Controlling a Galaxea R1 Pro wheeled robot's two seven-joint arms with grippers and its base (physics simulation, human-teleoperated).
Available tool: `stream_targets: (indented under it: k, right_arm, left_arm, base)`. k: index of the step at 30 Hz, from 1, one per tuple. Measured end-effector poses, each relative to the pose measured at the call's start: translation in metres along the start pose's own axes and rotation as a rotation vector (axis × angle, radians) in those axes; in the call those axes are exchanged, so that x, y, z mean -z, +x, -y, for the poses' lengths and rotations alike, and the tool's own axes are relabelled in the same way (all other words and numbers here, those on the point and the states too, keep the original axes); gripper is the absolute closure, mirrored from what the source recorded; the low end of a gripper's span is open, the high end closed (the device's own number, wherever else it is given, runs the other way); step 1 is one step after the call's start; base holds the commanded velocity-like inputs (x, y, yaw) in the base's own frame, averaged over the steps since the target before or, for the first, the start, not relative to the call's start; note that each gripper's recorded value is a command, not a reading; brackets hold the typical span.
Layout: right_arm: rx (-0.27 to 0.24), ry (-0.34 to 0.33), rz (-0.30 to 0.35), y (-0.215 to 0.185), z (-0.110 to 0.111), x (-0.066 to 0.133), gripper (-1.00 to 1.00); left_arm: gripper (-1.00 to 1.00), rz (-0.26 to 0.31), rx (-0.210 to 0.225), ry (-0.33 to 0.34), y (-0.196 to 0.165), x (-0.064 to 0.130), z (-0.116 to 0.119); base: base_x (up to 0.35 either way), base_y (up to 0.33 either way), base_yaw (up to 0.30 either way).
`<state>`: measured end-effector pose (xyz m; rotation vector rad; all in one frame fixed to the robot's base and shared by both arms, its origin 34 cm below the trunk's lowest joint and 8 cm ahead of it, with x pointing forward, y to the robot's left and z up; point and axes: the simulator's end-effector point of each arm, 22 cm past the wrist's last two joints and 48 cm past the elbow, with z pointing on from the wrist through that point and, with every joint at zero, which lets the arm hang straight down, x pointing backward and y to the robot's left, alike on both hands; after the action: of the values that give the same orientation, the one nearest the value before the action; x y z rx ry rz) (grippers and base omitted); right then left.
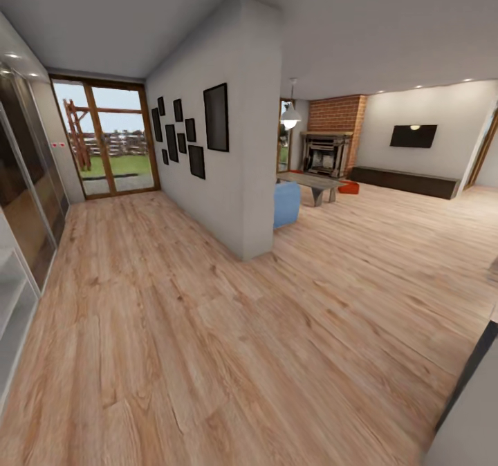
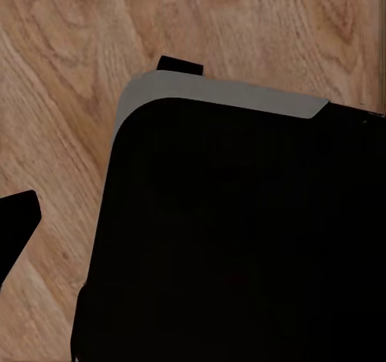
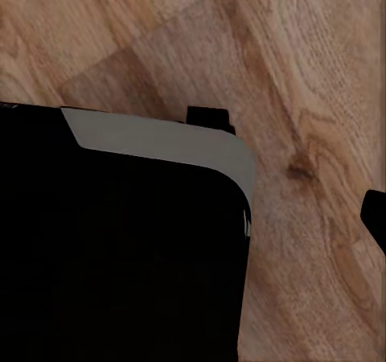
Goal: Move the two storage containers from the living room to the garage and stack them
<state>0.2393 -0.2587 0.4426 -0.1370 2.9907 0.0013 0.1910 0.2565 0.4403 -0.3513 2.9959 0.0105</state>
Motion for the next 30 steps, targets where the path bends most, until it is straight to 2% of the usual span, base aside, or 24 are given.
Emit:
stream_targets:
  k: [30]
  right_arm:
    - [0.013,-0.003,0.01,-0.0024,-0.0021,0.0,-1.0]
  left_arm:
    - [-1.0,0.001,-0.002,0.002,0.0002,0.0,0.0017]
  base:
    - [0.323,0.0,0.002]
